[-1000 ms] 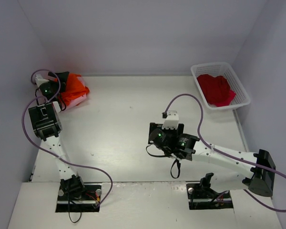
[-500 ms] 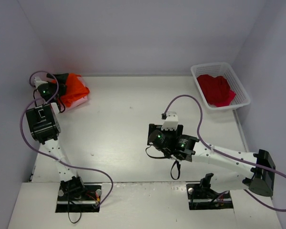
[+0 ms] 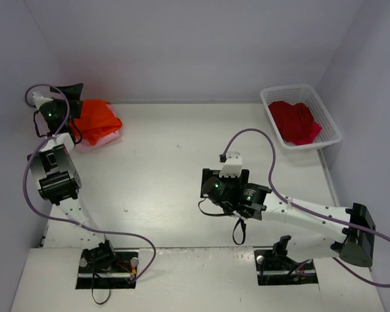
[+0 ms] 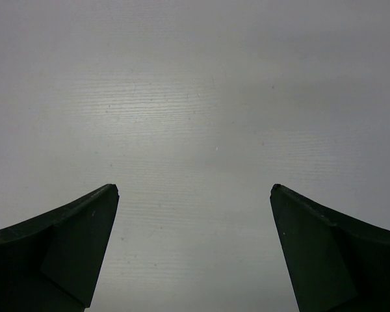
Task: Fold and stack the t-shirts
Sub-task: Put the neatly folded tshirt into the corner of the board with the left arm
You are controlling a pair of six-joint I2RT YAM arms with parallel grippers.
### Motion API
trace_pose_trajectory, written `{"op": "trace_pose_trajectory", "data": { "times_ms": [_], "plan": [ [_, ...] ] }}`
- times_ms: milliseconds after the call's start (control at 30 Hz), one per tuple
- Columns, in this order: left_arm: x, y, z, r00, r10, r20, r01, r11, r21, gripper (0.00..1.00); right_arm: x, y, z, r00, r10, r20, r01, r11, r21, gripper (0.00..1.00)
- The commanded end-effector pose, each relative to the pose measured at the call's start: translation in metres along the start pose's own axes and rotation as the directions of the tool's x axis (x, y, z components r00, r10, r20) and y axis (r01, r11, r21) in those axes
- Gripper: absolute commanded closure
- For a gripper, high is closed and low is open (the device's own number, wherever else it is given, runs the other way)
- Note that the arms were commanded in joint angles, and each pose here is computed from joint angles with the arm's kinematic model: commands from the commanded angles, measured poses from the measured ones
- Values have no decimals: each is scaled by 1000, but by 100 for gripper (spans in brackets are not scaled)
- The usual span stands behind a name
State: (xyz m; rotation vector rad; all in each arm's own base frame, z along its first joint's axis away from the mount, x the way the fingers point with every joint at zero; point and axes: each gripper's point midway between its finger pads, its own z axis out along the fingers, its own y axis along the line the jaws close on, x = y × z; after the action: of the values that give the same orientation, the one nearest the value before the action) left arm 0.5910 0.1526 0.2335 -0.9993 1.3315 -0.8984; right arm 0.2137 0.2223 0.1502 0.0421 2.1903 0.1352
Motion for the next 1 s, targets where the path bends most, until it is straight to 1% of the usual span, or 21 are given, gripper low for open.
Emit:
{"op": "trace_pose_trajectory", "data": {
  "times_ms": [0,100,133,167,200,233,267,333,367,400,467,533,567,633,667,700,733,767,867,933,967],
  "plan": [
    [-50,-129,-27,993,9,117,-40,964,264,7,-27,12,-9,997,40,67,-38,999,-23,0],
    [-50,-169,-40,997,0,75,-27,935,355,7,-35,16,-13,996,52,76,-49,998,-40,0],
    [-51,-179,-46,998,-26,62,1,927,374,7,-37,16,-15,995,55,79,-52,998,-45,0],
    [-52,-197,-57,998,-26,56,1,914,406,7,-41,16,-17,994,60,88,-56,997,-49,0],
    [-51,-205,-63,998,-44,49,19,905,424,7,-44,16,-18,993,66,94,-61,997,-50,0],
    [-51,-221,-73,998,-38,52,11,893,450,7,-46,17,-19,993,69,97,-64,997,-54,0],
    [-47,-226,-76,999,-27,36,8,891,453,7,-48,17,-21,992,70,101,-65,996,-60,0],
    [-46,-237,-82,999,8,42,-26,891,453,7,-49,18,-24,992,76,98,-69,995,-73,0],
    [-45,-237,-82,999,23,41,-39,902,430,7,-49,17,-26,992,81,98,-73,994,-81,0],
    [-47,-239,-81,996,70,61,-89,903,420,7,-48,18,-27,992,83,96,-74,993,-89,0],
    [-46,-225,-71,996,76,49,-89,923,374,7,-45,16,-30,992,86,92,-76,992,-100,0],
    [-40,-221,-63,994,111,21,-110,917,383,7,-41,16,-33,991,98,88,-88,990,-111,0],
    [-32,-206,-50,994,113,-14,-100,926,365,7,-39,13,-33,991,100,89,-90,990,-111,0],
    [-21,-194,-40,991,120,-63,-90,930,356,7,-36,11,-33,990,105,90,-95,989,-110,0],
    [-16,-178,-30,990,117,-84,-81,934,348,7,-35,9,-31,991,101,93,-92,991,-98,0],
    [-9,-171,-26,988,123,-99,-82,935,344,7,-34,9,-31,991,99,93,-90,991,-96,0],
    [-6,-161,-20,987,121,-101,-82,942,325,7,-34,8,-30,991,94,95,-86,992,-90,0],
    [-2,-141,-13,987,113,-110,-77,953,293,7,-34,8,-28,991,89,97,-81,993,-82,0],
    [9,-107,2,984,122,-128,-87,964,250,7,-32,11,-25,993,73,95,-66,995,-71,0],
    [15,-86,12,981,130,-143,-95,969,226,7,-32,15,-23,994,63,88,-57,996,-70,0],
    [16,-84,15,980,136,-144,-100,968,231,7,-32,17,-23,995,57,87,-51,996,-72,0]
  ]
}}
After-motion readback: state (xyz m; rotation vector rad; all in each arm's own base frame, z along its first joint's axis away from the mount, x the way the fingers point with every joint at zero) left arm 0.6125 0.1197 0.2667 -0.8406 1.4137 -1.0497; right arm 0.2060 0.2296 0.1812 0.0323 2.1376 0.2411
